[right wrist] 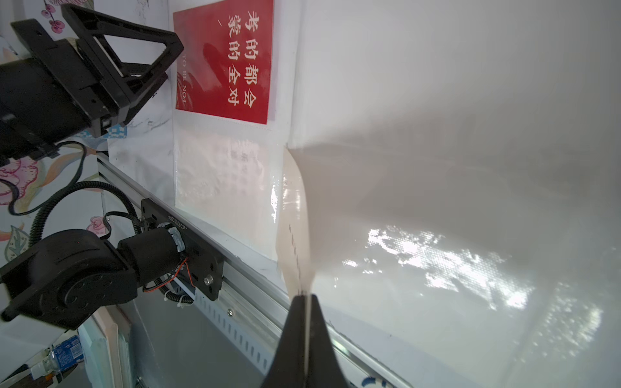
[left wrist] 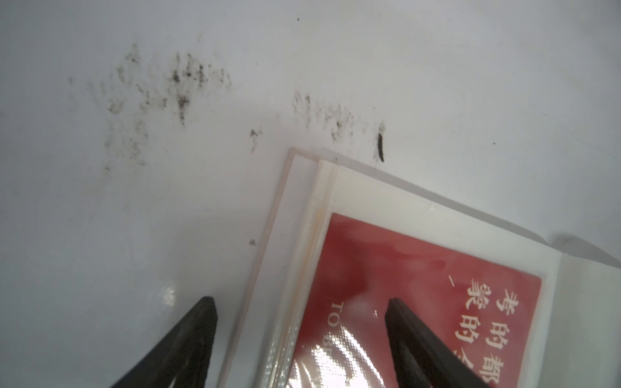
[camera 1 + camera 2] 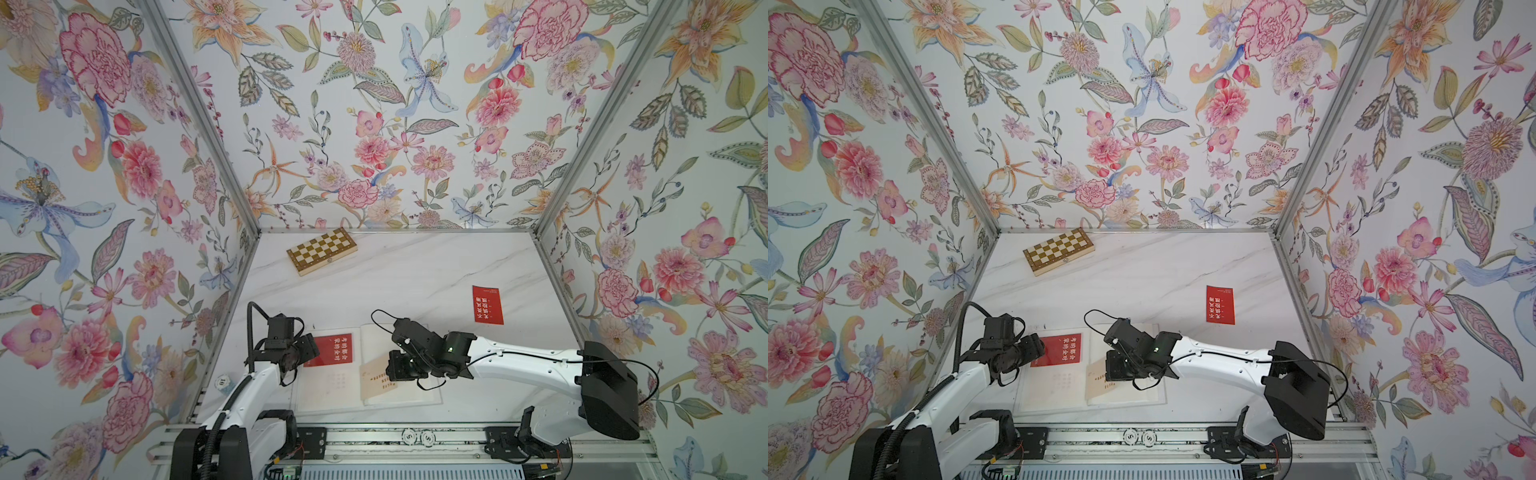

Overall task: Place the photos into the photo albums
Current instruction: Insert the photo into the photo album.

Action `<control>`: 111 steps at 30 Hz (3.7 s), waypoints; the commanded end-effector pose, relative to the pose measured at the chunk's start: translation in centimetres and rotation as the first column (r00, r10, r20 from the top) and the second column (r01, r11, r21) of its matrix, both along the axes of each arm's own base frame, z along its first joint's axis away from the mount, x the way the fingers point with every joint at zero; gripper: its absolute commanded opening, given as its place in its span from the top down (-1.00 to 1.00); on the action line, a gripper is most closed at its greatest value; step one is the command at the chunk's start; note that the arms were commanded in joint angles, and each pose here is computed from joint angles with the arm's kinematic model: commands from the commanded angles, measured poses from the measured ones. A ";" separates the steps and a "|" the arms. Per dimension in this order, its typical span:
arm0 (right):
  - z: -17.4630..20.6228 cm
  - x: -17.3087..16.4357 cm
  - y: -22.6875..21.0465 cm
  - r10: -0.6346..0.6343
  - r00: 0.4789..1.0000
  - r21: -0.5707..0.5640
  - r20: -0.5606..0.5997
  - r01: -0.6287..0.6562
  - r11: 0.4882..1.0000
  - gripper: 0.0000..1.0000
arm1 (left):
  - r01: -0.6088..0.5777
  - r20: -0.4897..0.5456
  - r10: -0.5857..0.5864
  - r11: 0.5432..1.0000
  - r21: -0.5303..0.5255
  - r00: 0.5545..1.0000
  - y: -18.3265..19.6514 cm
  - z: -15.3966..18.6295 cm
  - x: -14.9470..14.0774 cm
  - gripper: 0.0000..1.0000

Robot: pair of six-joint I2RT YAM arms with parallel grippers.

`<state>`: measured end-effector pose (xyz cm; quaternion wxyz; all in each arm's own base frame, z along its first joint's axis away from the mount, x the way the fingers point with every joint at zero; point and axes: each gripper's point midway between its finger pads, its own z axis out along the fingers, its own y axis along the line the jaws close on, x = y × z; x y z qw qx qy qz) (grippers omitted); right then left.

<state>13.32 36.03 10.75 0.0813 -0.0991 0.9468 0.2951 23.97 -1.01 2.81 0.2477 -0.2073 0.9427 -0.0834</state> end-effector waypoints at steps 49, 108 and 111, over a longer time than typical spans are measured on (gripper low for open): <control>-3.0 0.5 0.6 0.039 0.999 -0.059 -0.035 -0.041 0.997 0.18 | 0.023 -0.035 -0.024 1.000 -0.017 0.999 -0.4 -1.0 -1.2 -0.55; -5.9 -1.0 9.3 0.314 0.931 0.077 -0.183 -0.305 0.949 0.08 | 0.053 -0.027 -0.054 0.998 -0.037 0.998 -1.0 -1.1 -1.0 -0.55; -6.2 -1.0 9.6 0.315 0.930 0.098 -0.188 -0.301 0.948 0.04 | 0.064 -0.024 -0.065 0.997 -0.041 0.998 -1.2 -1.1 -0.9 -0.55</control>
